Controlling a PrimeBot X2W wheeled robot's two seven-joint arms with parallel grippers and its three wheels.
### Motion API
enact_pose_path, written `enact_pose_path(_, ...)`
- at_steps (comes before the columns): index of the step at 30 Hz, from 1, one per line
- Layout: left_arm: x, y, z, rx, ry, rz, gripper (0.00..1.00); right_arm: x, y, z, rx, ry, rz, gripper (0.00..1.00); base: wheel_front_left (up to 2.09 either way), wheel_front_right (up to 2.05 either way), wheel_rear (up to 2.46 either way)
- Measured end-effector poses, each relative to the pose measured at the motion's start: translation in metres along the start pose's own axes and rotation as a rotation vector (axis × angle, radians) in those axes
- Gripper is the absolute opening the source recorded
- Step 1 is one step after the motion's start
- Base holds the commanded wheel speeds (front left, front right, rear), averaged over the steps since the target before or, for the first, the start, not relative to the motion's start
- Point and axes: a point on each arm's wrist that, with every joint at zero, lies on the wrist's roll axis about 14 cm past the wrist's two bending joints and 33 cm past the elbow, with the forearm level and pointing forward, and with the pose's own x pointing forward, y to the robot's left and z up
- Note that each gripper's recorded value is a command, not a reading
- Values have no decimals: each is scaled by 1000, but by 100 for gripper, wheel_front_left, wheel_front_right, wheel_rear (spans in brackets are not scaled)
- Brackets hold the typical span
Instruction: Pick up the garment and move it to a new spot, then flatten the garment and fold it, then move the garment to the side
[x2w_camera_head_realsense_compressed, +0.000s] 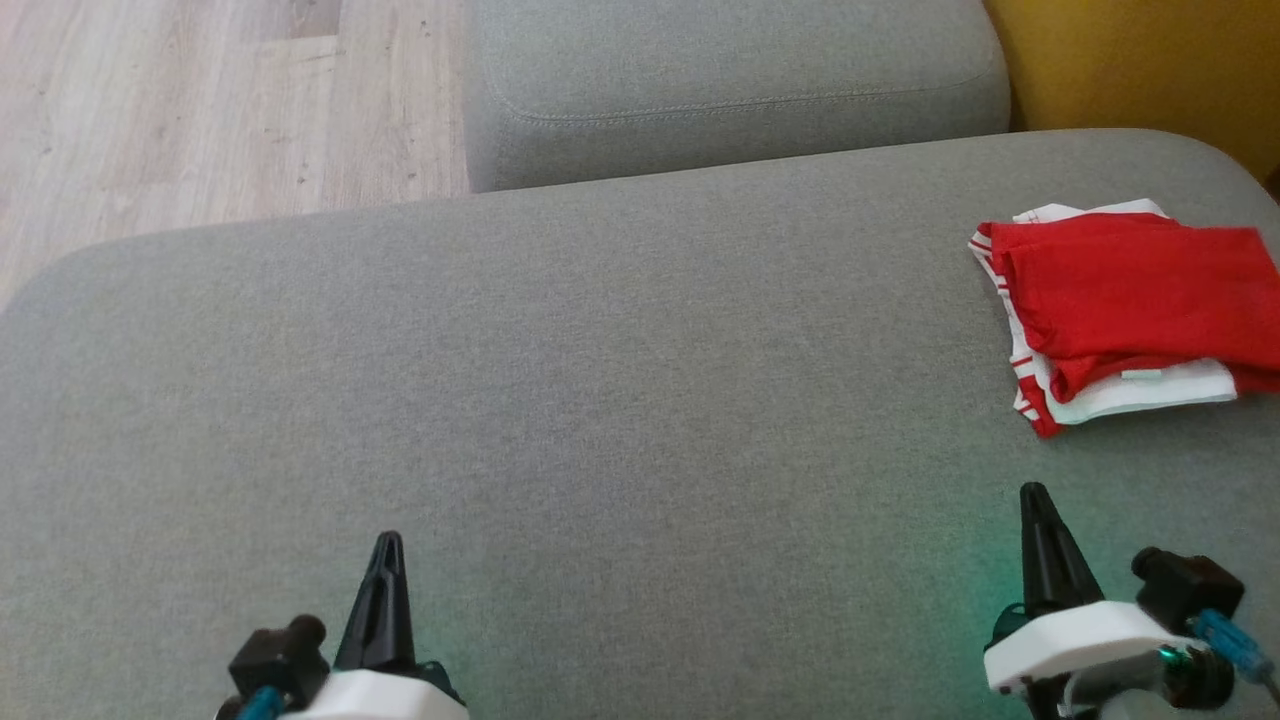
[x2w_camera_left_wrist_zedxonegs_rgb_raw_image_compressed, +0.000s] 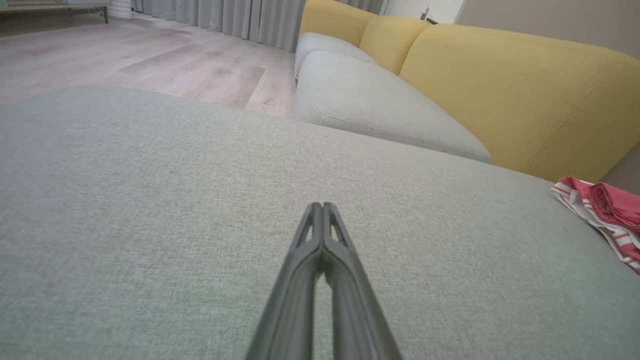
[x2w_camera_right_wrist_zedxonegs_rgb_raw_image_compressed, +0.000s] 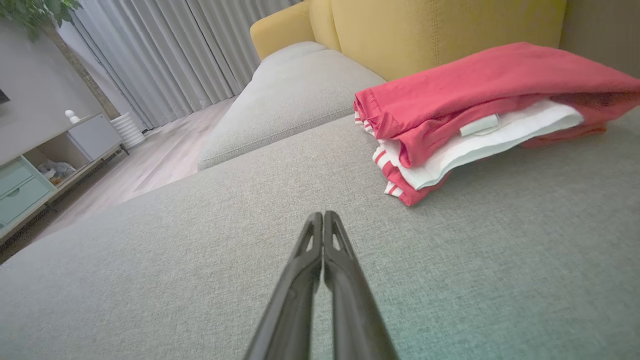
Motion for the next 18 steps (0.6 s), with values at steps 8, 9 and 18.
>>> enact_pose_path(8, 1, 9, 2, -91, 6, 34, 0, 1, -3, 2, 90, -1, -19, 0, 0, 0, 0)
enact_pose_path(9, 1, 9, 2, -102, 7, 37, 0, 1, -3, 2, 101, 1, -21, 0, 0, 0, 0)
enact_pose_path(18, 1, 16, 4, -216, 11, 58, 0, 5, -5, 8, 212, -9, -35, 0, 0, 0, 0)
